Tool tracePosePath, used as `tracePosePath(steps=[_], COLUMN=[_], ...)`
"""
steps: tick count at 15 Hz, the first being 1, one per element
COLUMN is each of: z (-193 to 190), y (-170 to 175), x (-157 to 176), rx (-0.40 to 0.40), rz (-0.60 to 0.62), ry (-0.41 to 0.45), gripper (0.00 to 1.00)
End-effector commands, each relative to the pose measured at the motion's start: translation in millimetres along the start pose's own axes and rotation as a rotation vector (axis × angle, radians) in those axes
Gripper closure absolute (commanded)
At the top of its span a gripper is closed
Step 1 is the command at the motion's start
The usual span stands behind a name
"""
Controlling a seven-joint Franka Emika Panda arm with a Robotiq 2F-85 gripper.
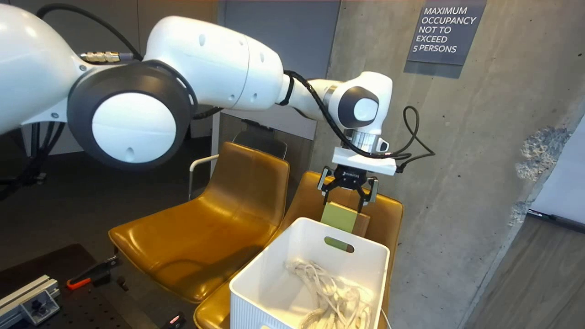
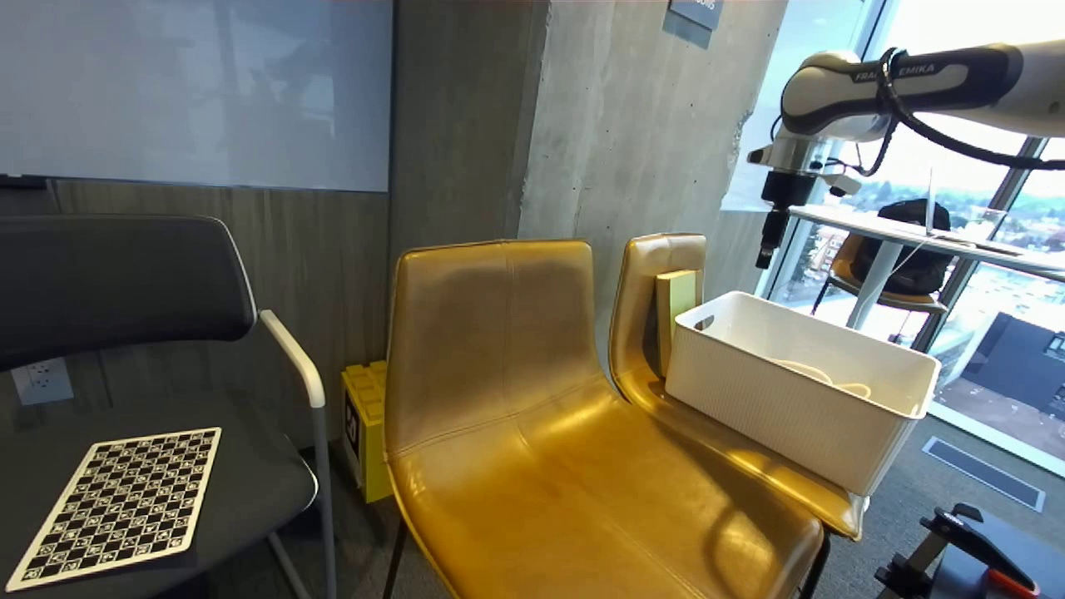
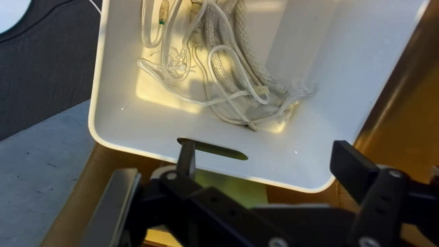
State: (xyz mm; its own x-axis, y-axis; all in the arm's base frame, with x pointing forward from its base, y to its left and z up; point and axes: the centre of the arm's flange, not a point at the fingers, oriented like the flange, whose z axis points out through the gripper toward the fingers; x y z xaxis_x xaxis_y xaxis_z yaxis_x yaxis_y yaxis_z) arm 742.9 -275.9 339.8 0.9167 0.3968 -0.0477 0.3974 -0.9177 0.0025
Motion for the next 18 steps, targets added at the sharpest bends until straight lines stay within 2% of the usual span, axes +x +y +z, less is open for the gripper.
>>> tracePosePath(steps=[1, 9, 14, 15, 18], z=[-46.6, -146.9, -198.1, -195.1, -214.4], y=[-55.0, -105.6, -160.5, -111.4, -135.6], x=[-45.7, -71.1, -82.4, -45.4, -55.5], rx=[0.049, 0.128, 0.188, 0.154, 0.170], rz=[0.074, 0.131, 0.204, 0.167, 0.184], ry=[0.013, -0.007, 0.052, 0.023, 0.029], gripper=[0.00, 0.00, 0.00, 0.00, 0.00])
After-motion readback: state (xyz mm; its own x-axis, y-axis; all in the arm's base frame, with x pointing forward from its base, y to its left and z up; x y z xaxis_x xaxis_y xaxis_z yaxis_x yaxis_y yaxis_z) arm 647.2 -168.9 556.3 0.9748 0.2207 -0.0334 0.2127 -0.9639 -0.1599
